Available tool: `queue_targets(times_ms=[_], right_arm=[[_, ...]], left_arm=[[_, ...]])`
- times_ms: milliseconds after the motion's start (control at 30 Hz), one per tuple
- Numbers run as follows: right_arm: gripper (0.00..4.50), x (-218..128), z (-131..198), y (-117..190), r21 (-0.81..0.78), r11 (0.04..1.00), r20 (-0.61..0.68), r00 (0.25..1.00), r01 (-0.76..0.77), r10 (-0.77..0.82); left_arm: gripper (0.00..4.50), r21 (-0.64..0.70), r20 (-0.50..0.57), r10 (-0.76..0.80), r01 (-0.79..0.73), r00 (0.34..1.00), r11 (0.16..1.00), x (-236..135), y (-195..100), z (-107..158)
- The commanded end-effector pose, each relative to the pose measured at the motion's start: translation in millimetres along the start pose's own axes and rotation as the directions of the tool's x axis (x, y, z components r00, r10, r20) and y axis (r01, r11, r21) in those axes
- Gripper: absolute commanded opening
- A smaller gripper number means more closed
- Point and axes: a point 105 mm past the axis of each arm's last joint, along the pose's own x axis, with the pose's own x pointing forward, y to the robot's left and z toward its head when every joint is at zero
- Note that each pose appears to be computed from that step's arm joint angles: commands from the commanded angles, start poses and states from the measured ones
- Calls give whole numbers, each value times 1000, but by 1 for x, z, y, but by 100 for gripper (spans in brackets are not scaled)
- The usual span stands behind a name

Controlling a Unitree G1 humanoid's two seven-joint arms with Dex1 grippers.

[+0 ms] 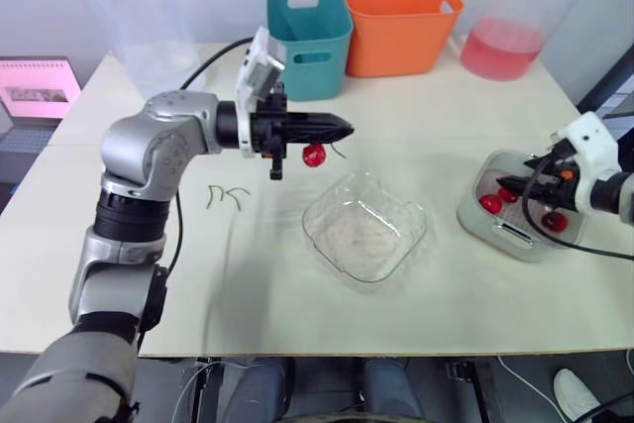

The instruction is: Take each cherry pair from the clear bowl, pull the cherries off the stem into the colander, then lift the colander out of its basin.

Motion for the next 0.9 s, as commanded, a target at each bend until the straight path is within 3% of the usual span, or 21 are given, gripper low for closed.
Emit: queue_targets(times_ms=[33, 100, 167, 233, 400, 600, 900], right_arm=[[442, -13, 29, -9, -19, 999, 90, 996, 28, -27], [442, -15, 48, -4, -8, 1000, 161, 987, -7, 8], [442, -18, 76, 17, 39, 990, 284, 952, -135, 119], [442, -19, 98, 52, 40, 947, 371, 885, -319, 282], [447, -14, 123, 141, -39, 778, 438, 690, -626, 577], [447, -3, 144, 200, -78, 665, 504, 547, -742, 669], [447, 1, 160, 233, -121, 624, 526, 483, -772, 700]], left_arm=[[0, 34, 29, 5, -6, 1000, 999, -4, -2, 12], [0, 33, 42, 4, -5, 999, 999, -6, -2, 15], [0, 26, 69, -9, 7, 998, 1000, -8, -4, 21], [0, 13, 110, -22, 21, 994, 1000, -10, -6, 31], [0, -8, 152, -46, 47, 987, 999, -14, -11, 43], [0, -14, 156, -71, 74, 985, 997, -13, -16, 46], [0, -14, 113, -62, 64, 992, 998, -11, -18, 34]])
